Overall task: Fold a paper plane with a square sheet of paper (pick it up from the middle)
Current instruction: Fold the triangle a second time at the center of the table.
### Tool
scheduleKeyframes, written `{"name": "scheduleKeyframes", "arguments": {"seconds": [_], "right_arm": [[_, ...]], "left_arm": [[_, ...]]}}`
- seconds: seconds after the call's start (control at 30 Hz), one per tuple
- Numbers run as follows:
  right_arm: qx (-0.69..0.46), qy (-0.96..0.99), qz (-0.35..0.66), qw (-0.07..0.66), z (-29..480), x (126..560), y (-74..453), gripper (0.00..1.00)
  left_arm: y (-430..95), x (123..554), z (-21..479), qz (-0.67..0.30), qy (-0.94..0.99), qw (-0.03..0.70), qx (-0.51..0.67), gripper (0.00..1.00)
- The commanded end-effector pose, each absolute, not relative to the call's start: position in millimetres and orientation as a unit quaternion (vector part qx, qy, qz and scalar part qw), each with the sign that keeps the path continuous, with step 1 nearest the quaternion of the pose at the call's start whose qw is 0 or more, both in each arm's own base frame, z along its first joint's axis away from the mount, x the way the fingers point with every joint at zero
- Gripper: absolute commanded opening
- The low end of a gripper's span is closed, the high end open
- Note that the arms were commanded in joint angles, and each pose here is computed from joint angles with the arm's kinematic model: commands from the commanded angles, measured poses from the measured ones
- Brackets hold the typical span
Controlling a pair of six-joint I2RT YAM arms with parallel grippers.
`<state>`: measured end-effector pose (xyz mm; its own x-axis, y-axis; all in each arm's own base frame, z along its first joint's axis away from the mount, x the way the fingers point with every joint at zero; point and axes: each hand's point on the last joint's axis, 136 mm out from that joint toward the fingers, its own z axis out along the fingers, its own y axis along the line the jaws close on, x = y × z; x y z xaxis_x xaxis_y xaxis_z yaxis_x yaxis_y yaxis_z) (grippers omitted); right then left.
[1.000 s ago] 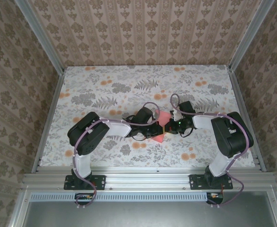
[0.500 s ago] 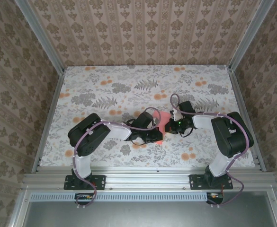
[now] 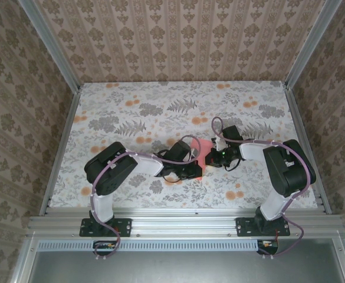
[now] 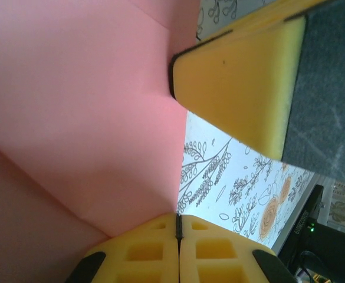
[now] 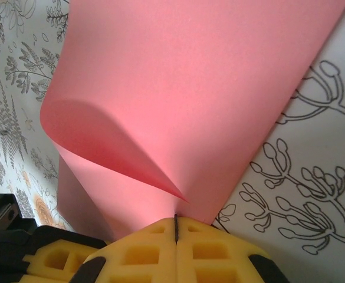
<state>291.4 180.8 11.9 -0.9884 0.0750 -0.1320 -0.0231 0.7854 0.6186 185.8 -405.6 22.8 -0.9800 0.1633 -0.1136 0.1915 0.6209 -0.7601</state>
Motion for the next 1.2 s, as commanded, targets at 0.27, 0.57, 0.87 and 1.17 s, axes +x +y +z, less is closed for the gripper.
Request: {"name": "scheduleKeyframes", "arguments": {"seconds": [0.27, 0.57, 0.87, 1.17], "right_arm": [[0.022, 0.961, 0.269, 0.054, -3, 280, 164, 0.0], [0.017, 0.963, 0.264, 0.054, -3, 279, 166, 0.0], [0.007, 0.961, 0.271, 0.054, 0, 277, 170, 0.0], [0.0, 0.959, 0.278, 0.056, 2, 277, 175, 0.0]], "left_arm": [[-368, 149, 1, -0.313, 0.935, -0.018, 0.165, 0.05], [-368, 135, -11, -0.268, 0.94, -0.03, 0.207, 0.05], [-393, 146, 35, -0.345, 0.915, 0.0, 0.209, 0.06], [-402, 202, 86, -0.419, 0.892, 0.074, 0.15, 0.06]]}}
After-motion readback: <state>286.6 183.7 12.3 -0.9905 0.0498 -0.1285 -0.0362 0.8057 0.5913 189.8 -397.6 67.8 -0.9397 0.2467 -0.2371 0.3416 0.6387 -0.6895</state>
